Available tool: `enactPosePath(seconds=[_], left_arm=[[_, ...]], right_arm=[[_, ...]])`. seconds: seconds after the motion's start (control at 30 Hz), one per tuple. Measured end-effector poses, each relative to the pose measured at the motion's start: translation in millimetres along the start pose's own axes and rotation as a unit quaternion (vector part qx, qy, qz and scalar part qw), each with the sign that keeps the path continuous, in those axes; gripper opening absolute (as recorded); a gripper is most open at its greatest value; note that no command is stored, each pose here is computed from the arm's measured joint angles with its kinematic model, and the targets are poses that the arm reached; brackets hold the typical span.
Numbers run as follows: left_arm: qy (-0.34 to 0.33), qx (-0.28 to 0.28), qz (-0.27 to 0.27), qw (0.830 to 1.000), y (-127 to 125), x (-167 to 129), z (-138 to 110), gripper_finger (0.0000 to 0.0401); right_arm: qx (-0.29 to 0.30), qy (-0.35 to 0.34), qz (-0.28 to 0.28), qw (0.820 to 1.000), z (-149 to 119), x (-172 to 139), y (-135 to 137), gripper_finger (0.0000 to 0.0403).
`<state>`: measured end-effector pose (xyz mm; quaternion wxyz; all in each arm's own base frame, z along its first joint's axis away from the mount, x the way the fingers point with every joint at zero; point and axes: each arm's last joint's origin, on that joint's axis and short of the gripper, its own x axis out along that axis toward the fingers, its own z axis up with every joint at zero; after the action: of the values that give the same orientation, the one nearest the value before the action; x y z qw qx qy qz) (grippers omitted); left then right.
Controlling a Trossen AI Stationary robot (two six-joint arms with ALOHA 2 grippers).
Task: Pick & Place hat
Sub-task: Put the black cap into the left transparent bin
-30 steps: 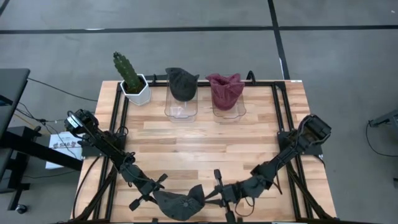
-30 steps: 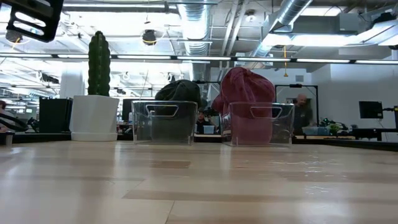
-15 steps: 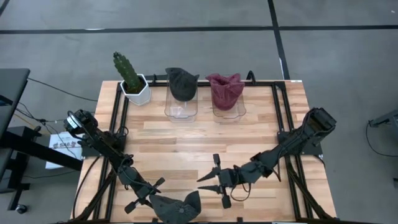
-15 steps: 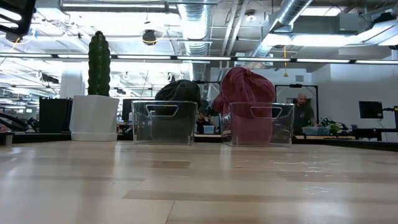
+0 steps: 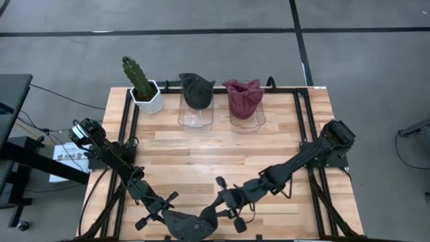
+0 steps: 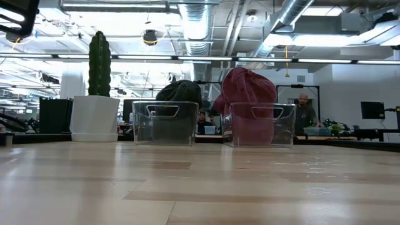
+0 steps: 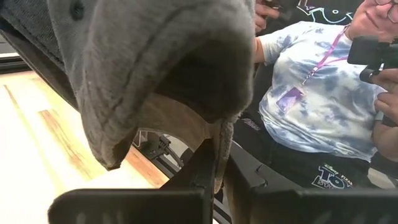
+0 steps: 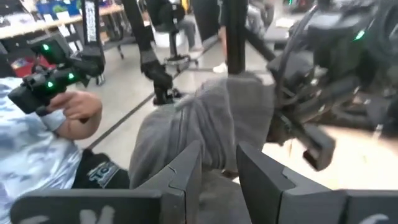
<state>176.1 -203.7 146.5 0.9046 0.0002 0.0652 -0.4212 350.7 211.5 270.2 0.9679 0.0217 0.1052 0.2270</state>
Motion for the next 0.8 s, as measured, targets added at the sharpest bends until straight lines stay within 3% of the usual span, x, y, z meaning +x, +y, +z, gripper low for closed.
enactPosePath(seconds=[0.47,0.8], left_arm=[[0.005,0.011,0.000,1.000,0.0,-0.1,-1.0,0.0015],[0.007,0.017,0.000,1.000,0.1,-0.2,-1.5,0.0015]], right_arm=[[0.011,0.073,0.041,0.996,27.4,11.1,6.4,0.0093],[0.014,0.099,0.058,0.993,26.2,10.1,5.8,0.0093]])
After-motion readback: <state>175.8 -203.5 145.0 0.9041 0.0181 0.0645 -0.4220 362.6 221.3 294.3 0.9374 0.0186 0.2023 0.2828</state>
